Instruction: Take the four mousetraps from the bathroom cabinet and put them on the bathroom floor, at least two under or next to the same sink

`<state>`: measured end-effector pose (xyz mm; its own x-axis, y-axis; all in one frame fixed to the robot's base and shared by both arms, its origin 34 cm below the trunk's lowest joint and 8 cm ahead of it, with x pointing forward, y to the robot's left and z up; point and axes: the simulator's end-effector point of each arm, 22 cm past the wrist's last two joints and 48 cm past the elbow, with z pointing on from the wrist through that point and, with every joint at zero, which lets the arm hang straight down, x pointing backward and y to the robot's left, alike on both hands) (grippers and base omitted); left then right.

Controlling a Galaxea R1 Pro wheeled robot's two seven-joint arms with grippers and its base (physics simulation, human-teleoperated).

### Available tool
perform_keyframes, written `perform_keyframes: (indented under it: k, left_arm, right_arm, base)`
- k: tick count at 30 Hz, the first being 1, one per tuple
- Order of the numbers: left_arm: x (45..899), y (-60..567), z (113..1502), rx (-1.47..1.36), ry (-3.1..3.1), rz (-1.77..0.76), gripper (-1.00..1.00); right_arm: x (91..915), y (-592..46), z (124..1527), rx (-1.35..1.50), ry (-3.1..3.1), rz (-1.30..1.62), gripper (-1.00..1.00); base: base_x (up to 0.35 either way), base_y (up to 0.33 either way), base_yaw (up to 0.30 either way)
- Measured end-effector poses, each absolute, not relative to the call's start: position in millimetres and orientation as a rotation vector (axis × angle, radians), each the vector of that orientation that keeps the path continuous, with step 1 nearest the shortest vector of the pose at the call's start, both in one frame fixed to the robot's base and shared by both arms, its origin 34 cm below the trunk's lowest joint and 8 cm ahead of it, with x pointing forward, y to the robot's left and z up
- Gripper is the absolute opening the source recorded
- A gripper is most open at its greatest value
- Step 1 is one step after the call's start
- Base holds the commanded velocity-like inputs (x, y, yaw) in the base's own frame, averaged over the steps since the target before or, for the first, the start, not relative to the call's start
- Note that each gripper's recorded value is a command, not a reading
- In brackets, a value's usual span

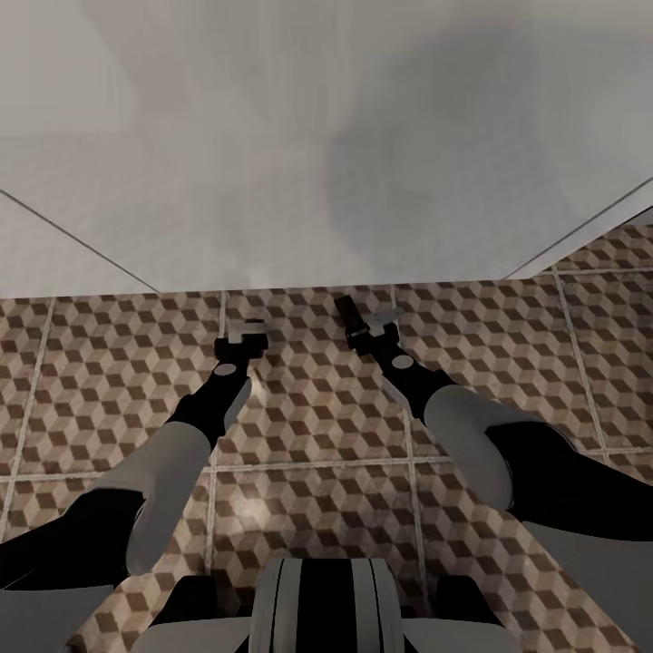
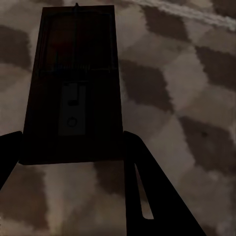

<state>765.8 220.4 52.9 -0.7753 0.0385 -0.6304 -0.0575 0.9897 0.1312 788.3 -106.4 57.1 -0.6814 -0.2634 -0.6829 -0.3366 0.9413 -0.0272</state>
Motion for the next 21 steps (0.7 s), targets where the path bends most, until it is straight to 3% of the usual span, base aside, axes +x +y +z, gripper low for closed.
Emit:
perform_keyframes:
  k: [21]
  left_arm:
    - [762,244,50,-0.014,2.571,0.352,-1.0]
  right_arm:
    - [788,-106,57,-0.422,2.357,0.13,-1.0]
  base:
    - [0.0,0.0,0.0]
